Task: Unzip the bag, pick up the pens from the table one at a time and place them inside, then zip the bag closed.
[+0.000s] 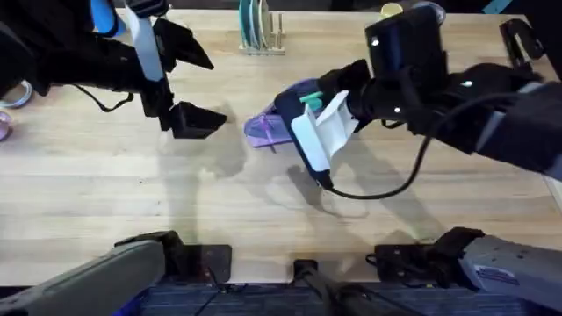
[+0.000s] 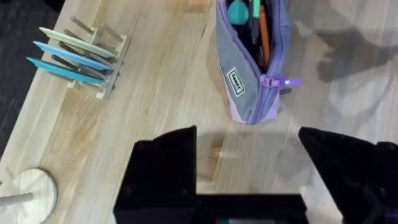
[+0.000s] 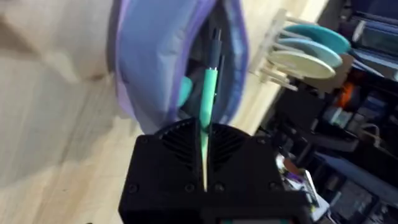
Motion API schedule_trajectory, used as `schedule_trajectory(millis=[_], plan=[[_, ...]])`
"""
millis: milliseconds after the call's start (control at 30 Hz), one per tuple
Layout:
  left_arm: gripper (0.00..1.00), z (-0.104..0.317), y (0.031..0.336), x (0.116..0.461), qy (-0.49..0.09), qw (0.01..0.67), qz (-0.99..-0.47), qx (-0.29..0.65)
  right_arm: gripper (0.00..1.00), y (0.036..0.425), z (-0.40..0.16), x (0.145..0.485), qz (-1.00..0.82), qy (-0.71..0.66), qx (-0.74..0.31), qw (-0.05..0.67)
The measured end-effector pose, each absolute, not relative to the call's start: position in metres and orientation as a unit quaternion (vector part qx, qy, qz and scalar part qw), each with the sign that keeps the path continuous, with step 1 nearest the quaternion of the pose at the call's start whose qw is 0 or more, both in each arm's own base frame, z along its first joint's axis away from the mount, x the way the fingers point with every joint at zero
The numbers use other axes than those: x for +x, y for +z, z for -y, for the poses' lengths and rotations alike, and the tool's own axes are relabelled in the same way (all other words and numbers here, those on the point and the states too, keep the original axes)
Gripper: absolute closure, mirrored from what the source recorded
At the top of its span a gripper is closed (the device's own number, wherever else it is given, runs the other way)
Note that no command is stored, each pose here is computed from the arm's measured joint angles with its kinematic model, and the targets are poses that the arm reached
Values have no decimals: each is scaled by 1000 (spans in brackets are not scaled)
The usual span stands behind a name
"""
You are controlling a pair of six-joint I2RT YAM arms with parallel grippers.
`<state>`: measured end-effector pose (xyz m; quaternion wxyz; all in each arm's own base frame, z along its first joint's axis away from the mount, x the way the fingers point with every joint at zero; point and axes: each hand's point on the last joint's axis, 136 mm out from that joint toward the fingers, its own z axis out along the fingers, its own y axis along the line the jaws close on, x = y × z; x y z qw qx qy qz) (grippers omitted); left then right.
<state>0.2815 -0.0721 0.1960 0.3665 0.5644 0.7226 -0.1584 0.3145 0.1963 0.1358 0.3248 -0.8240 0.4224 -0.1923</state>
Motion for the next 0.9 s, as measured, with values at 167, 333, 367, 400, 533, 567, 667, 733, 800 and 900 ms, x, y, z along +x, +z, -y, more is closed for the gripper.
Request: schedule_trajectory(millis=[167, 333, 367, 400, 533, 567, 667, 733, 800, 900], plan=[[8, 72, 196, 282, -158, 366, -722, 565, 970, 116, -197, 315, -425, -179, -834, 303], [7, 72, 196, 282, -158, 366, -723, 564, 970, 114, -208, 313, -411, -178, -840, 307], [7, 72, 196, 282, -158, 366, -722, 564, 970, 115, -212, 312, -406, -177, -841, 311], [7, 72, 196, 282, -158, 366, -722, 565, 970, 116, -217, 311, -400, -174, -842, 317], [7, 72, 196, 282, -158, 366, -722, 565, 970, 118, -235, 300, -391, -149, -844, 337], [7, 72, 196, 282, -158, 366, -722, 565, 970, 118, -239, 297, -393, -140, -842, 341], [7, 72, 196, 282, -158, 366, -723, 564, 970, 119, -247, 291, -405, -113, -836, 352], [8, 72, 196, 282, -158, 366, -722, 565, 970, 119, -249, 288, -418, -97, -829, 358], [8, 72, 196, 282, -158, 366, -723, 564, 970, 119, -251, 287, -430, -84, -823, 362], [8, 72, 196, 282, -158, 366, -722, 565, 415, 120, -255, 283, -445, -63, -813, 370]])
